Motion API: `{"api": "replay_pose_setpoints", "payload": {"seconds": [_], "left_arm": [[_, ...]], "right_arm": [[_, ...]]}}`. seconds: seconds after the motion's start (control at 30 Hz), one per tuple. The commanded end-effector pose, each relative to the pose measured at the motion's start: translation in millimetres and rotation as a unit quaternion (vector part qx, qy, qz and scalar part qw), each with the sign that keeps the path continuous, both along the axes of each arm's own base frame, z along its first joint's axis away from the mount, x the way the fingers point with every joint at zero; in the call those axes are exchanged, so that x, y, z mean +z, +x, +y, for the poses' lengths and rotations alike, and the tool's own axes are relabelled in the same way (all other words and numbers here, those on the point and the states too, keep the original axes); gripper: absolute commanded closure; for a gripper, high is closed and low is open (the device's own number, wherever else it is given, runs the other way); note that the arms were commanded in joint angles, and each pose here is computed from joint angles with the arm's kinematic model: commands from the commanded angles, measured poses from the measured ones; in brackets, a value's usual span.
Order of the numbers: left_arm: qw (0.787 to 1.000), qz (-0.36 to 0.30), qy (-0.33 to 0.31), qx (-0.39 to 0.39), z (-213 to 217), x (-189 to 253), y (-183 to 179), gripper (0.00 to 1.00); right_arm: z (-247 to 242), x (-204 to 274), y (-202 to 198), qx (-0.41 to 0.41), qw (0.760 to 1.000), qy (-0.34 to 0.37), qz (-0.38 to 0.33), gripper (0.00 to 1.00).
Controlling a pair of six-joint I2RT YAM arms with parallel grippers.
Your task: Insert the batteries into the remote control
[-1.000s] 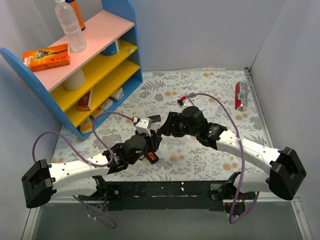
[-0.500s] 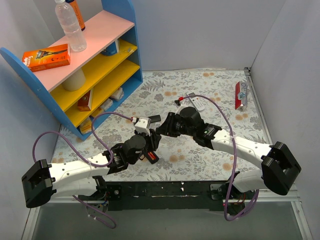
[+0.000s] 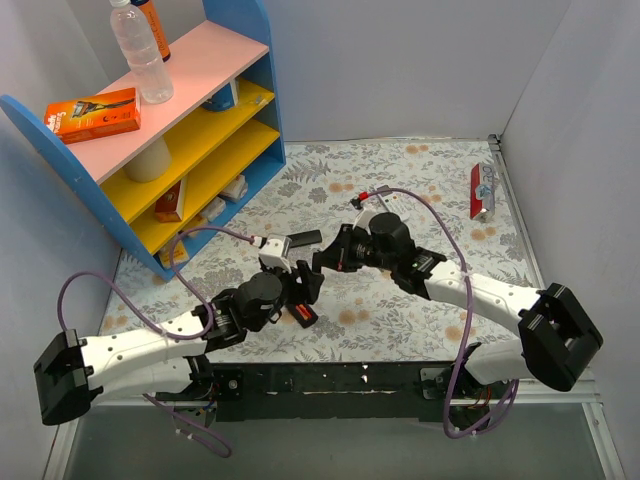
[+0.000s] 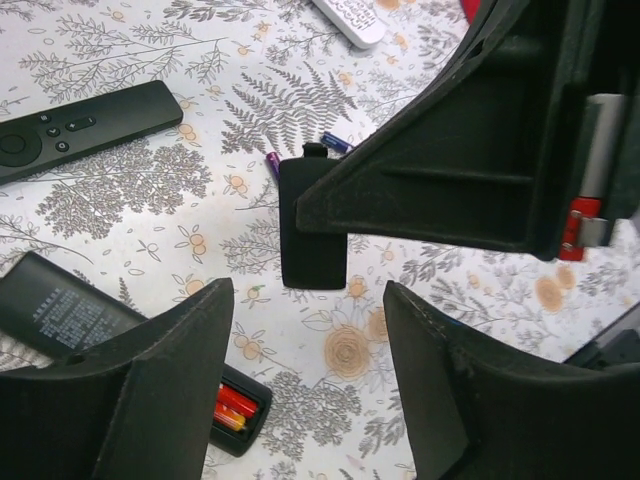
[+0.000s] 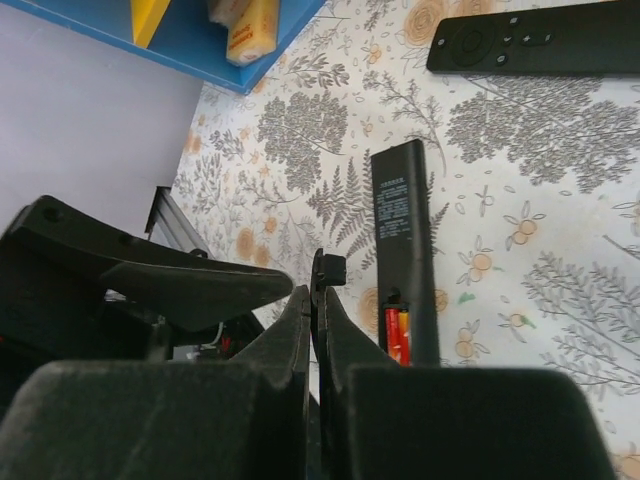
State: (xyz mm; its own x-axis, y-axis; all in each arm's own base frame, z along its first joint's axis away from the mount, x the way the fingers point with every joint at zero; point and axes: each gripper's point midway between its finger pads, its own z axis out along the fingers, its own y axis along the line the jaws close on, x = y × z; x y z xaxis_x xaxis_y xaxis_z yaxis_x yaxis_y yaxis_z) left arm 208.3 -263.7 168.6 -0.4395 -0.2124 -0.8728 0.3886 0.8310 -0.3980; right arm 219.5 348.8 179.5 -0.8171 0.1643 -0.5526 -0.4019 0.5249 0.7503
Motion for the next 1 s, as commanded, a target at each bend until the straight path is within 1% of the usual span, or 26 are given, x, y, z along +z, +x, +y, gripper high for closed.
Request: {"api": "replay_pose_setpoints", "payload": {"seconds": [0.0,0.07,0.1,0.17,0.2,0.23,0.27,0.3,0.33,0.37,0.4,0.43,0.5,0.57,0.6,0.67,0.7,0.87,0.97], "left_arm": [[1.0,0.013,-0.012,-0.011,11,8,-10,0.37],[1.0,0.018,-0.021,-0.011,18,16,-9,0.33],[0.999,0.023,-0.028,-0.025,18,19,-12,0.32],[0.999,0.023,-0.04,-0.018,28,30,-6,0.29],[0.998,0.028,-0.046,-0.032,28,34,-8,0.28],[0.998,0.036,-0.043,-0.016,40,34,0,0.28],[0.998,0.034,-0.051,-0.015,42,45,2,0.27],[0.998,0.031,-0.052,-0.015,47,50,3,0.26],[0.998,0.036,-0.048,-0.012,54,51,5,0.26],[0.998,0.027,-0.051,-0.011,56,61,6,0.26],[0.999,0.014,-0.049,-0.013,61,68,5,0.26],[0.999,0.009,-0.043,-0.011,65,71,5,0.26],[0.999,-0.009,-0.041,-0.01,70,82,4,0.25],[0.999,-0.033,-0.028,-0.008,79,90,2,0.25],[0.999,-0.041,-0.021,-0.006,82,92,2,0.24],[0.998,-0.061,-0.006,0.014,95,93,4,0.24],[0.998,-0.062,0.002,0.021,99,90,5,0.23],[0.995,-0.085,0.024,0.055,115,85,11,0.22],[0.992,-0.078,0.04,0.087,127,80,16,0.19]], "right_arm": [[-4,14,3,0.072,0.993,0.029,-0.086,0.99],[-4,9,0,0.112,0.986,0.023,-0.118,0.99],[-3,8,-5,0.141,0.982,0.027,-0.123,0.99],[0,-2,-6,0.182,0.97,0.011,-0.161,0.99],[2,-4,-14,0.215,0.961,0.016,-0.17,0.99],[4,-8,-15,0.236,0.953,0.016,-0.191,0.99],[6,-9,-19,0.253,0.946,0.022,-0.202,0.99],[7,-6,-29,0.286,0.934,0.042,-0.212,0.99],[9,-10,-32,0.301,0.927,0.047,-0.217,0.99],[11,-9,-32,0.318,0.916,0.052,-0.24,0.99],[11,-9,-39,0.344,0.905,0.061,-0.241,0.99],[13,-17,-40,0.356,0.902,0.057,-0.237,0.99],[14,-20,-44,0.389,0.886,0.065,-0.245,0.99],[17,-28,-47,0.41,0.878,0.074,-0.236,0.99],[18,-24,-52,0.43,0.866,0.092,-0.24,0.99],[19,-31,-57,0.451,0.857,0.108,-0.224,0.99],[20,-28,-61,0.464,0.846,0.123,-0.23,0.99],[25,-39,-70,0.494,0.828,0.142,-0.225,0.99],[27,-43,-76,0.51,0.816,0.159,-0.219,0.99]]}}
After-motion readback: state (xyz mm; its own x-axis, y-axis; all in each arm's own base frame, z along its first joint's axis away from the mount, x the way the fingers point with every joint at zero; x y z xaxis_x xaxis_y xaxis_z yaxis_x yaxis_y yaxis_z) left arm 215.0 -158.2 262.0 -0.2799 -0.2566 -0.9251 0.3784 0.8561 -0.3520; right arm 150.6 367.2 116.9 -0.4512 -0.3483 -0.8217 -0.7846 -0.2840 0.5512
